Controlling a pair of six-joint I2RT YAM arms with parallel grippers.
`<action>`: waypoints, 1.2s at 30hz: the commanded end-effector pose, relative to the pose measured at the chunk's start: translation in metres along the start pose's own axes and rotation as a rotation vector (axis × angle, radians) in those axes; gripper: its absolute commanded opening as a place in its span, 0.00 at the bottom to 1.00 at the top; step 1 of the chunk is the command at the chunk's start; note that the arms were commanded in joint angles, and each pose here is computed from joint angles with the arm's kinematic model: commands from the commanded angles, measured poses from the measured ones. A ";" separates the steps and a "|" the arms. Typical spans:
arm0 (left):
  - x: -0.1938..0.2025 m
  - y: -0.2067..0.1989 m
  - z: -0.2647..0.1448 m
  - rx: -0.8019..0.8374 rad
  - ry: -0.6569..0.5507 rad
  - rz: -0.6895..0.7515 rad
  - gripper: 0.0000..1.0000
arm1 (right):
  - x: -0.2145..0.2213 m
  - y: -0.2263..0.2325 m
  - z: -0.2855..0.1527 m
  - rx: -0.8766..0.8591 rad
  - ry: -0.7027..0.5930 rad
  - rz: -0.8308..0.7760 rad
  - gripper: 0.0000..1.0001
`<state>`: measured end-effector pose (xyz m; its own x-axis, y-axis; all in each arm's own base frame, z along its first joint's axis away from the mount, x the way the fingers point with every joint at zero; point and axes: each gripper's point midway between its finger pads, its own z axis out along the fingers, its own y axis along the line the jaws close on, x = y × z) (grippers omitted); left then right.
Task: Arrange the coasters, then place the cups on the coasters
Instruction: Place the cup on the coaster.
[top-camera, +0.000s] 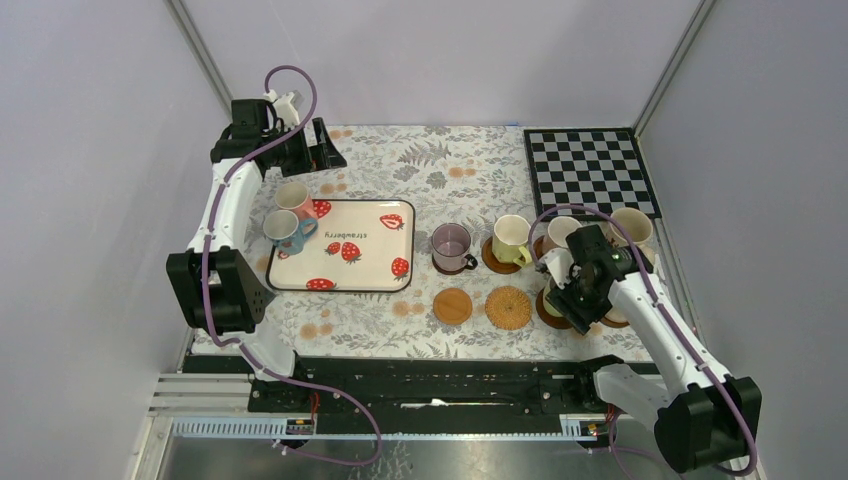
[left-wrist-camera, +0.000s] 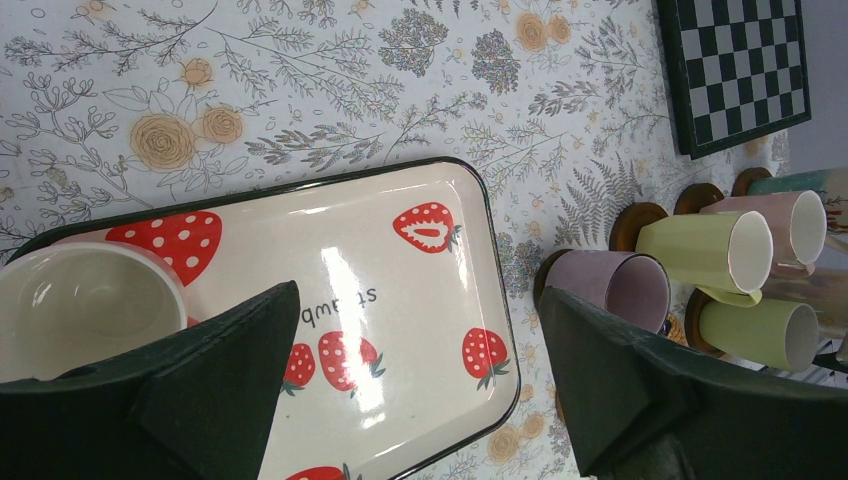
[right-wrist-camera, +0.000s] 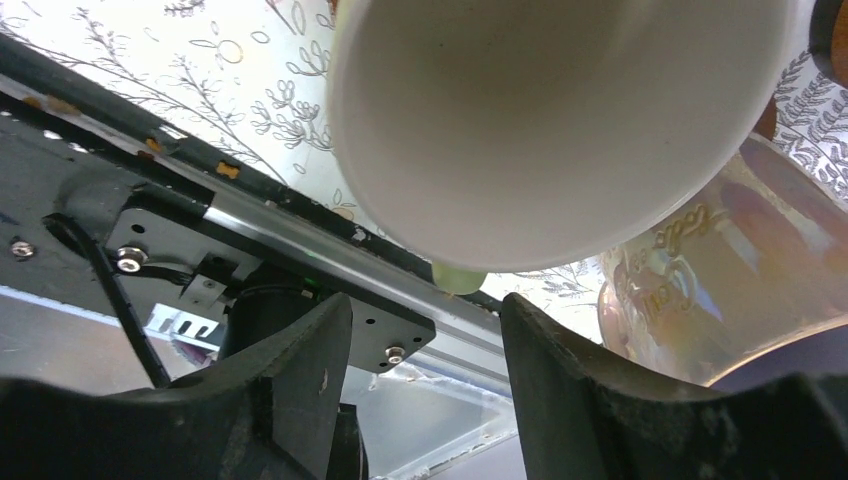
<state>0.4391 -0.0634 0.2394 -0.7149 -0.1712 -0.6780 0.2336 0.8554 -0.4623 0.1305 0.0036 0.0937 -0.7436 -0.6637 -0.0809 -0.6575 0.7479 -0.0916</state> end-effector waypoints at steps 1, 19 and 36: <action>-0.015 -0.009 0.000 0.039 -0.051 0.033 0.99 | -0.011 -0.014 0.004 0.057 -0.047 -0.020 0.62; -0.014 -0.007 -0.001 0.025 -0.052 0.019 0.99 | -0.009 -0.002 0.011 -0.007 -0.060 -0.049 0.42; -0.012 -0.008 0.003 0.039 -0.042 0.003 0.99 | 0.003 0.004 0.003 -0.018 -0.039 -0.037 0.18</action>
<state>0.4389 -0.0642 0.2397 -0.7204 -0.1911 -0.6668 0.2167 0.8512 -0.4780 0.1356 0.0062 0.0863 -0.7089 -0.6924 -0.1340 -0.6859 0.7211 -0.0975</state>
